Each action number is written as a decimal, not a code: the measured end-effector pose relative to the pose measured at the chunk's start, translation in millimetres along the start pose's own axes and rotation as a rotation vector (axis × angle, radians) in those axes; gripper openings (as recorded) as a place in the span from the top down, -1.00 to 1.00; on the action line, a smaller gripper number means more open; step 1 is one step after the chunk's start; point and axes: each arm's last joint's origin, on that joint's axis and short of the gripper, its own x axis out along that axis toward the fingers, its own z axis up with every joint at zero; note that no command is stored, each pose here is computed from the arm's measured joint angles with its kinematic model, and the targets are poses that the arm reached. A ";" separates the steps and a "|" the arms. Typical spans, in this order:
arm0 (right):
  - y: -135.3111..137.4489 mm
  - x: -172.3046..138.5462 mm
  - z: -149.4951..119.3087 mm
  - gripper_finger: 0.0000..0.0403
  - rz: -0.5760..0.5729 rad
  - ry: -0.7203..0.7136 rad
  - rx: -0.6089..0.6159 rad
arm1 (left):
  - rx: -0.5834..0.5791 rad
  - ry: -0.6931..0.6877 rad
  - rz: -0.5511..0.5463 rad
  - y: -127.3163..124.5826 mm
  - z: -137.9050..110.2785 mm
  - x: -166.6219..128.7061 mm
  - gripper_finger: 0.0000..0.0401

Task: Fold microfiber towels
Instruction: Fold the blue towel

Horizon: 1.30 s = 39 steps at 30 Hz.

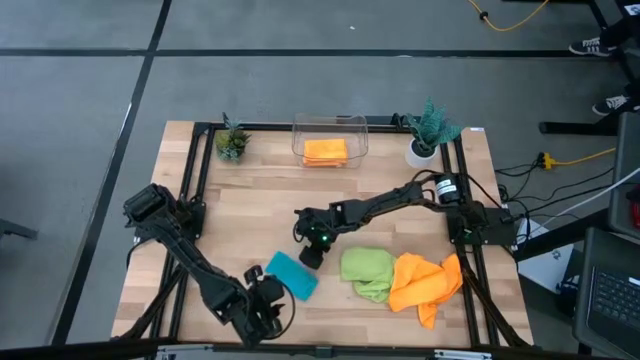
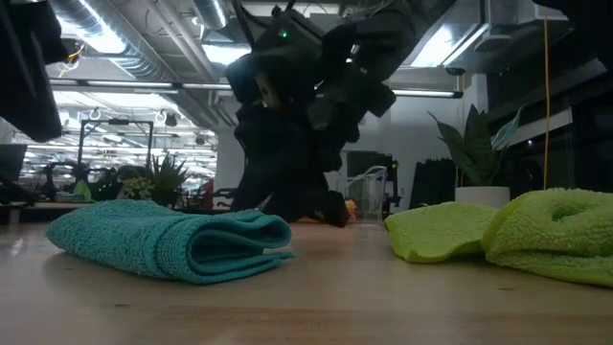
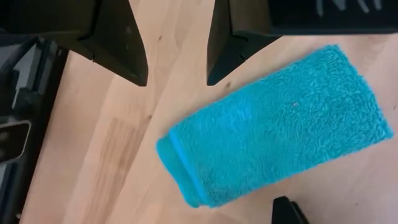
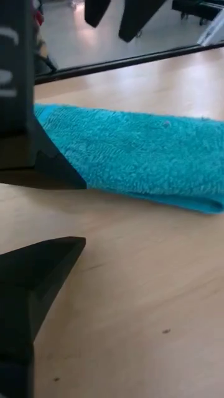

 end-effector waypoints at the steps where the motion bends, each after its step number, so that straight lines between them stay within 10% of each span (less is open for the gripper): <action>1: 0.3 0.1 0.4 0.33 -0.002 -0.008 -0.013 | -0.007 -0.002 -0.003 -0.4 0.2 0.0 0.22; 20: -4.5 -4.2 8.0 -0.26 -0.029 -0.069 0.070 | -0.020 -0.003 -0.010 -1.1 0.3 -0.1 0.22; 39: -6.7 31.6 0.6 -0.25 0.101 -0.041 0.088 | 0.121 0.063 -0.020 -0.1 -2.0 -0.2 0.22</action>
